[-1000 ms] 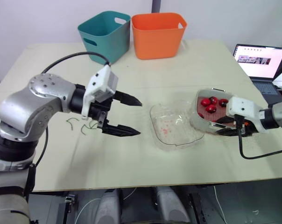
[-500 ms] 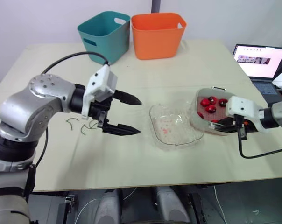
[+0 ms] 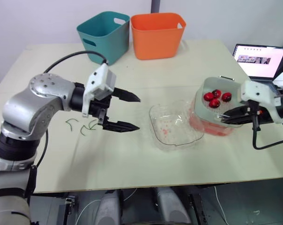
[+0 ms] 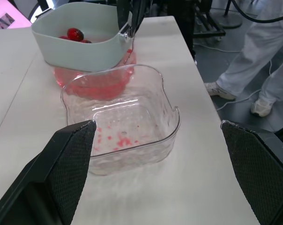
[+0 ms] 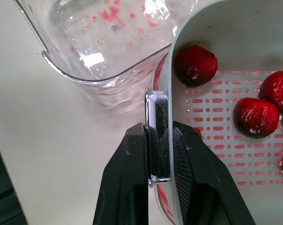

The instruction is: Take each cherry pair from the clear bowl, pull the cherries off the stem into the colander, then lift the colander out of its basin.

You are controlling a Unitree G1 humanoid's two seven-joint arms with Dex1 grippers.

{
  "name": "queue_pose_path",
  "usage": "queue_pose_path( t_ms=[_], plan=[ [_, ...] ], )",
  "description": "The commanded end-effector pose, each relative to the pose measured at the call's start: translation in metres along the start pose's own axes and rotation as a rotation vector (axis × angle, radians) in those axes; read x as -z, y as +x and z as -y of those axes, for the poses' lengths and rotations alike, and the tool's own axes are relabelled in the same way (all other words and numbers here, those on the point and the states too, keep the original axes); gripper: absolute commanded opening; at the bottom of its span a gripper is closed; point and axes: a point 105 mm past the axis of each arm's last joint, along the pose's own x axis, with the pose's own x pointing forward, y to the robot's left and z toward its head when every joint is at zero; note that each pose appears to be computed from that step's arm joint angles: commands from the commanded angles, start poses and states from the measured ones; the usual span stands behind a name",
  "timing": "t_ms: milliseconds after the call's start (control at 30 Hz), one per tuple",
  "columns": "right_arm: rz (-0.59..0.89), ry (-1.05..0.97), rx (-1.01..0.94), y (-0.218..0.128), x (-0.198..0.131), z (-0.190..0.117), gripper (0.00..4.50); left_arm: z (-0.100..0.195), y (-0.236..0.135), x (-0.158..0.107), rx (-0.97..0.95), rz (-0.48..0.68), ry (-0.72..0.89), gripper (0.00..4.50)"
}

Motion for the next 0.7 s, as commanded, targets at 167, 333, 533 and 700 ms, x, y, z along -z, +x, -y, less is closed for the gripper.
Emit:
queue_pose_path(
  t_ms=[167,333,533,700],
  plan=[
    [0.025,-0.046,0.025,-0.037,-0.022,0.006,0.40,-0.010,-0.004,0.001,-0.041,0.002,0.025,4.50],
    [0.015,-0.043,0.025,-0.041,-0.022,0.010,0.40,-0.014,-0.005,0.002,-0.050,0.001,0.033,4.50],
    [-0.001,-0.040,-0.003,-0.042,-0.019,0.008,0.40,-0.020,-0.010,0.004,-0.082,-0.003,0.033,4.50],
    [0.000,-0.040,-0.004,-0.041,-0.018,0.010,0.40,-0.027,-0.015,0.006,-0.122,-0.007,0.026,4.50]
  ],
)
